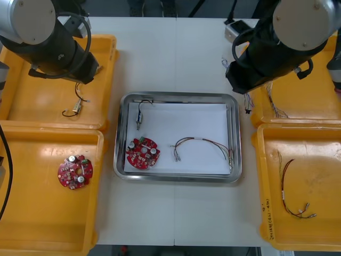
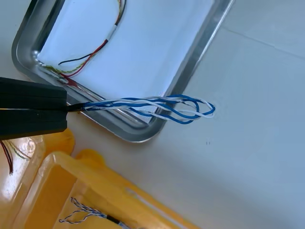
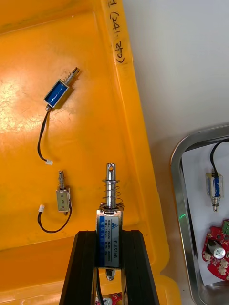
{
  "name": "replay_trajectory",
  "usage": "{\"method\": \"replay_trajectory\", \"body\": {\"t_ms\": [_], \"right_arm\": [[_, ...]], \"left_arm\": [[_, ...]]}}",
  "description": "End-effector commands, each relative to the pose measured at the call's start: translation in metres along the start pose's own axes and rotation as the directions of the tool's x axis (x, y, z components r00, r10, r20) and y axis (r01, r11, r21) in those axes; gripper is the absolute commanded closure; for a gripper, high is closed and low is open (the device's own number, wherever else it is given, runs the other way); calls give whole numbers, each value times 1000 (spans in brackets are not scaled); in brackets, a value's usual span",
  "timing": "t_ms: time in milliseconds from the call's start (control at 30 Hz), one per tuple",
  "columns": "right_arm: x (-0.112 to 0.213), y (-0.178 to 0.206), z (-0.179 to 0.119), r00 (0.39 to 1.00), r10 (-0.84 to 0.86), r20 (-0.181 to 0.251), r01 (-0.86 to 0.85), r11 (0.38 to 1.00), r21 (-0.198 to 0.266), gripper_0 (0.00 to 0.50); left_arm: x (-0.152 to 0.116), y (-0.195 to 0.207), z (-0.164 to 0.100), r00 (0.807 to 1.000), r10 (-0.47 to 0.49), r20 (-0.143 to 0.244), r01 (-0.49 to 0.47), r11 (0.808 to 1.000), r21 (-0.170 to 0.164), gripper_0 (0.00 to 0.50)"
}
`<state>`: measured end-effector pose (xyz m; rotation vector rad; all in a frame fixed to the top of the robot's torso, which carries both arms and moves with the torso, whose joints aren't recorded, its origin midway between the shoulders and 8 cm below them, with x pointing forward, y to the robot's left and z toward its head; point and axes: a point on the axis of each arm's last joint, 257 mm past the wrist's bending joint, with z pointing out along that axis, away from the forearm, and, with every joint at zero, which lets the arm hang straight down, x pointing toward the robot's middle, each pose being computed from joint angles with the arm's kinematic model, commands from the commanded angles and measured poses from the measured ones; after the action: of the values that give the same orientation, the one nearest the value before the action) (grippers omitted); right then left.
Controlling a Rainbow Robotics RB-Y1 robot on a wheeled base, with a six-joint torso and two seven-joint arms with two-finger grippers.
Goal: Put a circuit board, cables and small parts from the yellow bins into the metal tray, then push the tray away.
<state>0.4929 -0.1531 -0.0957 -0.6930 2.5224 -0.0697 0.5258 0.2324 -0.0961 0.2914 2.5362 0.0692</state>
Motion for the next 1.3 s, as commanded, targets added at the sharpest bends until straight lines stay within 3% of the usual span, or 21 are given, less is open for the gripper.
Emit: {"method": "replay_trajectory", "body": {"t_ms": [33,267,500,667,800,900,1300], "right_arm": [[-11,28,-1,981,-191,27,191,982,-4,500],[-20,48,3,934,-356,35,355,935,18,500],[-16,70,25,852,-523,-25,523,849,75,500],[-7,72,40,804,-589,-74,593,804,46,500],[-2,74,57,786,-611,-89,616,788,29,500],[4,74,71,776,-622,-108,628,777,43,500],[-4,80,113,750,-659,-53,661,747,65,500]], "left_arm": [[-4,-10,-9,999,-43,27,42,999,23,498],[-5,-9,-9,998,-48,28,47,999,22,499],[-4,-10,-9,998,-48,28,47,999,24,499],[-5,-10,-10,998,-48,30,47,999,25,497],[-5,-10,-10,998,-49,29,48,998,26,497],[-5,-11,-10,998,-47,28,47,999,27,498],[-5,-11,-10,998,-52,29,51,998,27,499]]}}
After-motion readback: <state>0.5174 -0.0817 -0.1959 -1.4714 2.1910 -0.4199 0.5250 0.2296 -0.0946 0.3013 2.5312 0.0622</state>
